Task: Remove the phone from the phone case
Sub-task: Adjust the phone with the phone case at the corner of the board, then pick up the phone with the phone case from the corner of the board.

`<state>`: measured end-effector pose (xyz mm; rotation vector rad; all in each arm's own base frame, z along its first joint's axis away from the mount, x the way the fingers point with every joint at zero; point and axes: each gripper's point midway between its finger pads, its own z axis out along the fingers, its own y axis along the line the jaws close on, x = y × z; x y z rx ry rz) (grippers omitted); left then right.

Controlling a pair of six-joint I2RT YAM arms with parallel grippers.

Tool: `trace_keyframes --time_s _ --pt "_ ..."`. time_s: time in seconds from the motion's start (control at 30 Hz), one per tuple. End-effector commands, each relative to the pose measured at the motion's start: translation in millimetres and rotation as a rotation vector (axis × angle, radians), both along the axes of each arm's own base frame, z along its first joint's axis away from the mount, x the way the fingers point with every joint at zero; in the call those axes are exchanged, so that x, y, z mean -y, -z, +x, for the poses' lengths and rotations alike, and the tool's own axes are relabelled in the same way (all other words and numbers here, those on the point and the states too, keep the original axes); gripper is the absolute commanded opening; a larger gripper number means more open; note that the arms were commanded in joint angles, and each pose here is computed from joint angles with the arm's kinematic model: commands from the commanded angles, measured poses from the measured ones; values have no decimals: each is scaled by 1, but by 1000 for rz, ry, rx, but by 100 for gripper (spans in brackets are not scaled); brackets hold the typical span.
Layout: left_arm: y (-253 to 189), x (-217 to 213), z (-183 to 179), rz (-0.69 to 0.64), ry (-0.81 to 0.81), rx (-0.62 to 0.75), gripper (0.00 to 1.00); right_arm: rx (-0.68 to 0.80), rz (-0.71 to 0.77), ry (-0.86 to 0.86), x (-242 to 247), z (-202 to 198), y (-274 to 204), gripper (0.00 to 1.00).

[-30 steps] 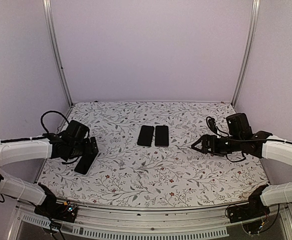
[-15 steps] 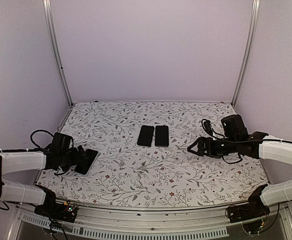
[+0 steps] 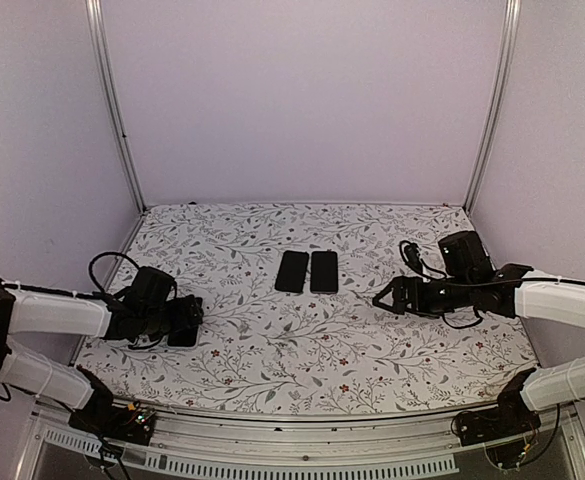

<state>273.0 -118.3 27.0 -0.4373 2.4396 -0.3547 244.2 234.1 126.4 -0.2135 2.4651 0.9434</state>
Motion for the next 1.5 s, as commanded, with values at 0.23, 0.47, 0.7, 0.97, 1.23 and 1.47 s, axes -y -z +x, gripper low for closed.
trace_keyframes --time_s 0.23,0.47,0.7,0.97,1.23,1.47 --pt "36 19 -22 181 24 -179 99 29 4 8 -3 4 -4 99" --pt "48 14 -25 274 10 -241 99 29 2 8 -2 1 -1 99" --pt "64 11 -28 346 9 -296 98 29 12 19 2 -3 0 99" --pt "74 10 -31 398 16 -324 86 28 25 29 3 -5 0 99" --pt "68 13 -29 415 54 -299 61 40 53 32 -4 -1 -6 99" --pt "28 40 -12 372 141 -155 48 35 61 -5 -34 4 -12 99"
